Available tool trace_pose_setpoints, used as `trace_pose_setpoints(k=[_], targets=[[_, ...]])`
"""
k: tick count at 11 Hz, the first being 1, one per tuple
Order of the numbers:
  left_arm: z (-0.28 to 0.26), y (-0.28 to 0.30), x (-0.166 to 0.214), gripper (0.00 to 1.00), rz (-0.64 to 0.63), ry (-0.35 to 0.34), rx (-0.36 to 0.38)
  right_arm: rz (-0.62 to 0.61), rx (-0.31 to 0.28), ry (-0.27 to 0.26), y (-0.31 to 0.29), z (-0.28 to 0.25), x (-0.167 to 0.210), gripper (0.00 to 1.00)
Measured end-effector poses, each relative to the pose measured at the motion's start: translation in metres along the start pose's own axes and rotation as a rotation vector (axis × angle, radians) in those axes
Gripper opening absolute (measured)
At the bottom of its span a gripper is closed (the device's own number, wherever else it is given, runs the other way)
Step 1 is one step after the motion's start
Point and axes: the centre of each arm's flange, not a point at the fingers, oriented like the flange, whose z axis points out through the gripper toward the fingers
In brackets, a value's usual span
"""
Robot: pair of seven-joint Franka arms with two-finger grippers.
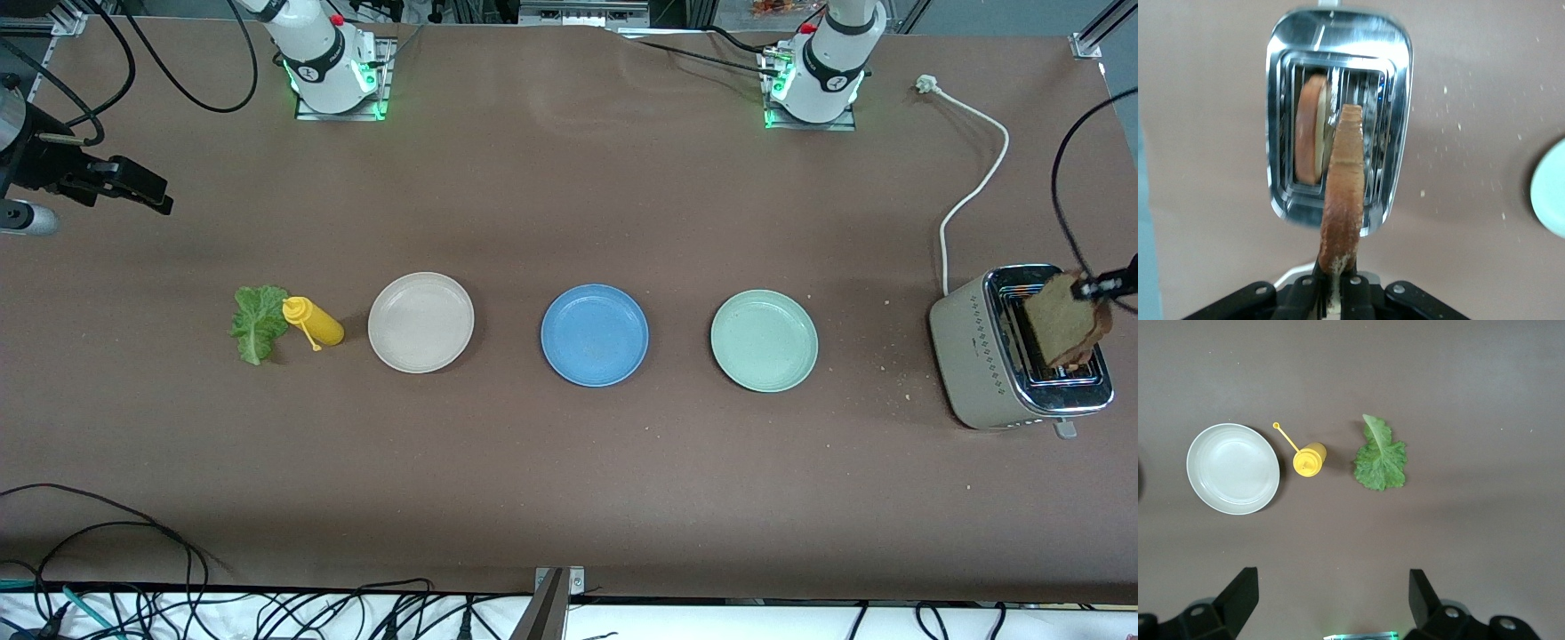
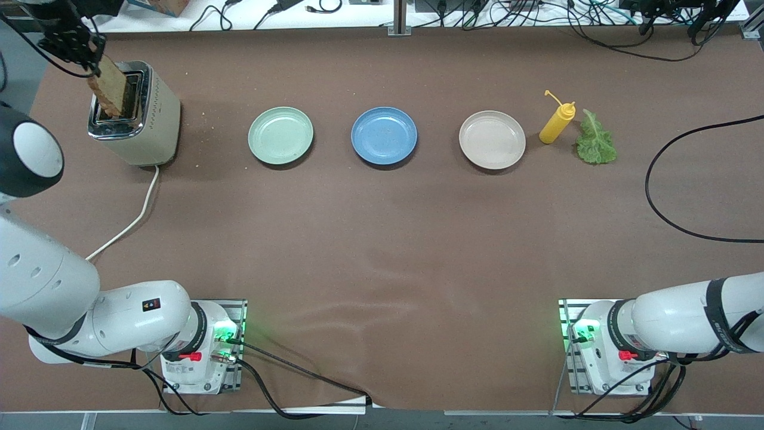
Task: Make sandwich in blue plate with both arms
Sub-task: 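Lift the bread slice out and carry it over the blue plate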
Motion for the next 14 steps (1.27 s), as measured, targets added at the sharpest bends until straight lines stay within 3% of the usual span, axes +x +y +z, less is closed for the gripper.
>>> trace_pose_setpoints(k=[2,4,6,8,9,14], targets=[[-0.047,-0.007,-0.047,0.09,-0.003,-0.030,-0.009,0.000,0.000,-0.001,0.000,0.000,0.000,1.00],[-0.069,0.009,-0.075,0.09,-0.025,-0.046,-0.161,0.001,0.000,0.000,0.000,0.000,0.000,1.00],[-0.057,0.043,-0.077,0.09,-0.095,-0.105,-0.301,0.001,0.000,-0.001,0.000,0.000,0.000,1.00],[-0.041,0.107,-0.073,0.09,-0.158,-0.173,-0.420,0.001,0.000,0.000,0.000,0.000,0.000,1.00],[-0.033,0.149,-0.072,0.09,-0.199,-0.182,-0.440,0.001,0.000,0.000,0.000,0.000,0.000,1.00],[0.000,0.358,-0.093,0.09,-0.385,-0.106,-0.584,0.004,0.000,-0.001,0.002,0.000,0.001,1.00]])
